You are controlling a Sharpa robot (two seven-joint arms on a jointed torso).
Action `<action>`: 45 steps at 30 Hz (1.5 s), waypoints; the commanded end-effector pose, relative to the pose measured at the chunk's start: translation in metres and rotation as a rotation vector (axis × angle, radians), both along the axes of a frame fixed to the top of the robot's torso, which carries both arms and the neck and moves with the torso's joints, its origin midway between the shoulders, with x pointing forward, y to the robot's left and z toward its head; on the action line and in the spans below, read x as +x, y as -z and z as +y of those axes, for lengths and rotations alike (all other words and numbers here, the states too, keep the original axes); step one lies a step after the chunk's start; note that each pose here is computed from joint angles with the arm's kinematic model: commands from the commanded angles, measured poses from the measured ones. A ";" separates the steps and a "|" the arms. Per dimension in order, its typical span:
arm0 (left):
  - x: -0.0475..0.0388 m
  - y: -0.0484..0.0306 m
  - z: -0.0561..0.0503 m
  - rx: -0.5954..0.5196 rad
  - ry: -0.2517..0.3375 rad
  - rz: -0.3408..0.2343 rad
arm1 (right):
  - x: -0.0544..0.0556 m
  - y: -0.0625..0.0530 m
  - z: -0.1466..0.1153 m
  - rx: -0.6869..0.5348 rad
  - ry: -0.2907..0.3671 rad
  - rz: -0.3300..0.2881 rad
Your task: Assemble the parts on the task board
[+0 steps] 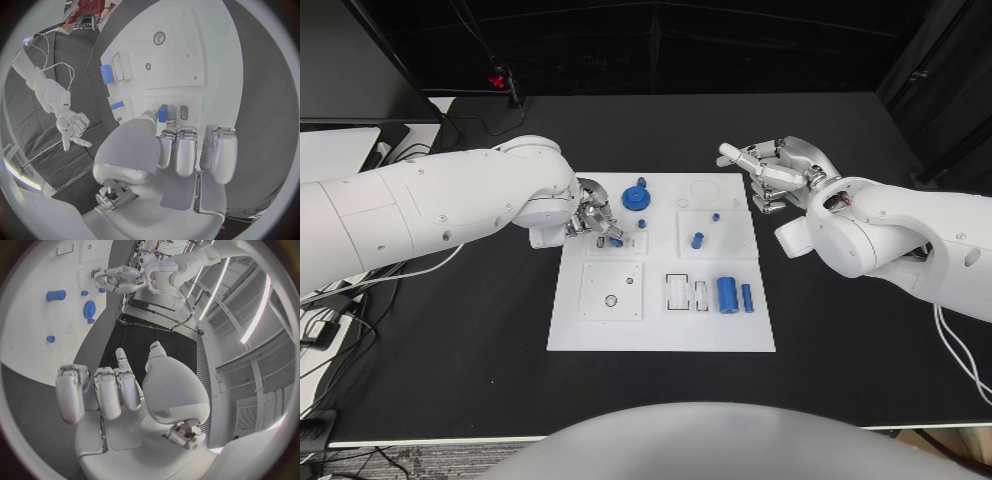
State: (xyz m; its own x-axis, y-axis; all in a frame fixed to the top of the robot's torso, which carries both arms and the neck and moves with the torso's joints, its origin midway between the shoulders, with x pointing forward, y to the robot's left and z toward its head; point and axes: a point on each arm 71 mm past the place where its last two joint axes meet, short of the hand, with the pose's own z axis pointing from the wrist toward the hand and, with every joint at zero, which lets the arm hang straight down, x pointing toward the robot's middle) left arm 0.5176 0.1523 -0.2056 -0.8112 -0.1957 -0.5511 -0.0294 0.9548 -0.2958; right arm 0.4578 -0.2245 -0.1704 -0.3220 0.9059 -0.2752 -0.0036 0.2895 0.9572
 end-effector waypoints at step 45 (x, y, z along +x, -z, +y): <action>-0.0025 0.0018 0.010 -0.028 -0.011 -0.064 | 0.001 0.000 -0.001 0.014 -0.003 0.008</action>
